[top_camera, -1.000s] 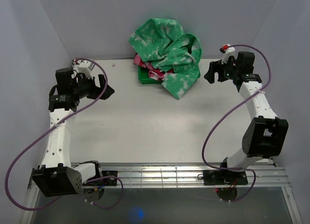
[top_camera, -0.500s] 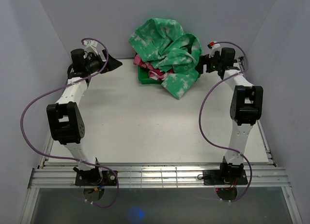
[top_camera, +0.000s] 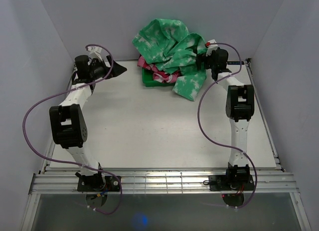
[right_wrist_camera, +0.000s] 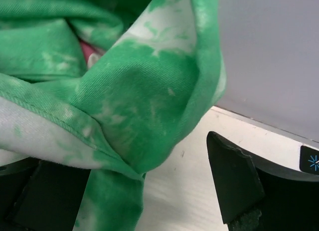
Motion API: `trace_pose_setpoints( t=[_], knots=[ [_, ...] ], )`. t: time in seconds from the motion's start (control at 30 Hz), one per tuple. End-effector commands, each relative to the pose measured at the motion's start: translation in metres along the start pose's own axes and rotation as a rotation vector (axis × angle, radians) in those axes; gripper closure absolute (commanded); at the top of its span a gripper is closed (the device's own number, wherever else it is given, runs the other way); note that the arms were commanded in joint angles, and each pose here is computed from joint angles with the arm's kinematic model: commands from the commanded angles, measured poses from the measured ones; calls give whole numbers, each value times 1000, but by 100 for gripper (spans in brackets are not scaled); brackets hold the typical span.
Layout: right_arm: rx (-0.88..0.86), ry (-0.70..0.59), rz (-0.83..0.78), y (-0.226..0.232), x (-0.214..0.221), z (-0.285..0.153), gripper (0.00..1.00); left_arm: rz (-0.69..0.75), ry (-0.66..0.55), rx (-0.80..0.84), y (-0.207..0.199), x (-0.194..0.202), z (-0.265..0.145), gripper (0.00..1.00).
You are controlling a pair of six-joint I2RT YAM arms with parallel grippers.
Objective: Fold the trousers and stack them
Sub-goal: Grab the trousers from the pile
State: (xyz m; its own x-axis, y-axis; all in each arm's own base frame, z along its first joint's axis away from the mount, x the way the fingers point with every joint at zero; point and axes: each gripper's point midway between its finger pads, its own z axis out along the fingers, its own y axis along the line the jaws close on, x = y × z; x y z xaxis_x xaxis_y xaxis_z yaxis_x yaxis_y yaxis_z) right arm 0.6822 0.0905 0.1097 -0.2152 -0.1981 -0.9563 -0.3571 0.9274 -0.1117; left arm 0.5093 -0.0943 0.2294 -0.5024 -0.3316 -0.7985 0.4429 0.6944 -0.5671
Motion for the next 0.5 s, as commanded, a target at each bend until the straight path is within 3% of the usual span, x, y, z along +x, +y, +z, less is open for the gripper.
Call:
trace_pose_setpoints(
  t=[0.0,0.13,0.17,0.23,0.27,0.37,0.47],
  knots=[
    [168,-233,-43,-43,-72,4,2,56,-26,40,-15,-11,-3,2],
    [75,-302,-34,-27,-92,7,22,24,-15,52,-6,-5,6,2],
    [45,-311,-29,-21,-94,6,35,23,-19,58,-4,-7,10,2],
    [-3,-328,-29,-13,-101,3,48,8,-28,64,6,-13,25,2],
    [-17,-340,-24,-10,-107,0,66,3,-32,66,10,-15,33,2],
    [-36,-350,-24,-7,-115,-6,90,-3,-67,70,24,-27,66,2],
    [-50,-354,-53,-3,-120,-15,92,18,-134,65,39,-41,100,2]
  ],
)
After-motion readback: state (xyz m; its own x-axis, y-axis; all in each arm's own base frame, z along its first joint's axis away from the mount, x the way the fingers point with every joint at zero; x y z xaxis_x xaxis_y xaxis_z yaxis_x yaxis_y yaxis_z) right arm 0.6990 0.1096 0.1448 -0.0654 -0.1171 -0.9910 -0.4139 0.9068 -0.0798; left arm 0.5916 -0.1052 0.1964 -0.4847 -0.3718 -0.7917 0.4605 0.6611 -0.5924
